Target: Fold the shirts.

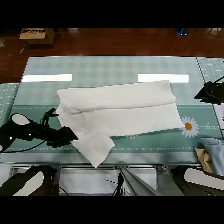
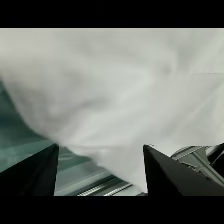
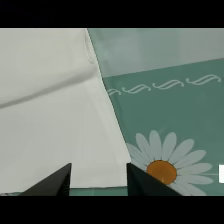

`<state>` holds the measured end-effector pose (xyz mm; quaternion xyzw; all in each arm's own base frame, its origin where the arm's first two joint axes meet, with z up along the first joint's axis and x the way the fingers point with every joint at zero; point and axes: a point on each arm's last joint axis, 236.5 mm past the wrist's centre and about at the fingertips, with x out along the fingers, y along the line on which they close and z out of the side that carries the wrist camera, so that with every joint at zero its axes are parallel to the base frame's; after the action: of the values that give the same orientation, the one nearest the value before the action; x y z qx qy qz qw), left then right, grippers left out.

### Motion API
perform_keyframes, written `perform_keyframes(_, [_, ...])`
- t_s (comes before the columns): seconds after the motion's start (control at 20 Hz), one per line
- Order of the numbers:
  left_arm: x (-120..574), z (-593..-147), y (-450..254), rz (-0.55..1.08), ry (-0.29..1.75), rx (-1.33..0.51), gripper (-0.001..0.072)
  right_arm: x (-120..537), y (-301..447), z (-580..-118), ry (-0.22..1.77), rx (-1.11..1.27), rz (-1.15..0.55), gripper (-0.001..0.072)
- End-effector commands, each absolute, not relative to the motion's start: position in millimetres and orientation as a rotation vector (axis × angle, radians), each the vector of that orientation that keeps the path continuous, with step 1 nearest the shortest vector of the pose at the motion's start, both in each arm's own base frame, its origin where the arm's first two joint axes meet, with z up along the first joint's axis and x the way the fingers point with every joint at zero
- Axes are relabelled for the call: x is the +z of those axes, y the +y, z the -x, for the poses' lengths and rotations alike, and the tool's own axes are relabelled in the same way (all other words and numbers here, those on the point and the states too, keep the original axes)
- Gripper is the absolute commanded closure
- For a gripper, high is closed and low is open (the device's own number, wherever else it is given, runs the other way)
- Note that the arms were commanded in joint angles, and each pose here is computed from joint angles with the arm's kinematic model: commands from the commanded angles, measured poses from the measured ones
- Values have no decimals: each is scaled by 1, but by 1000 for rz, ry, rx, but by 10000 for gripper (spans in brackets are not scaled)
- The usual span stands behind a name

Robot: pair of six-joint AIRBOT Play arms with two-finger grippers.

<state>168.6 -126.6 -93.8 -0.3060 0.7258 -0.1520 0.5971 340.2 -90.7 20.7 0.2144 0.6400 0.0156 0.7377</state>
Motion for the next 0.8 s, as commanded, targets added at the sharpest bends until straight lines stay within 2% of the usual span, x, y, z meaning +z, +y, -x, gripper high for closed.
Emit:
perform_keyframes(0.0, [-109, -175, -155, 724, 1686, -372, 130, 21, -90, -339, 1407, 37, -472, 274])
perform_keyframes(0.05, [-115, -169, -160, 700, 1717, -389, 223, 21, -90, -339, 1410, 38, -472, 274])
perform_keyframes(0.1, [-120, -161, -163, 688, 1754, -396, 530, 21, -89, -337, 1417, 41, -474, 274])
perform_keyframes(0.15, [-123, -158, -164, 688, 1776, -393, 655, 21, -89, -336, 1423, 43, -474, 274])
perform_keyframes(0.2, [-125, -157, -164, 689, 1782, -392, 686, 20, -90, -332, 1438, 43, -460, 274])
perform_keyframes(0.3, [-123, -160, -161, 693, 1770, -401, 688, 13, -107, -323, 1468, -13, -414, 274])
perform_keyframes(0.4, [-120, -159, -160, 701, 1772, -416, 688, 2, -113, -315, 1458, -31, -506, 265])
perform_keyframes(0.45, [-119, -158, -160, 698, 1774, -431, 687, -5, -111, -311, 1446, -19, -584, 197])
perform_keyframes(0.5, [-118, -158, -159, 701, 1774, -431, 688, -12, -107, -306, 1434, 3, -662, 167])
perform_keyframes(0.6, [-118, -158, -159, 701, 1773, -430, 688, -29, -106, -293, 1437, -1, -751, 167])
perform_keyframes(0.75, [-119, -159, -159, 696, 1766, -430, 687, -58, -98, -276, 1467, -18, -791, 167])
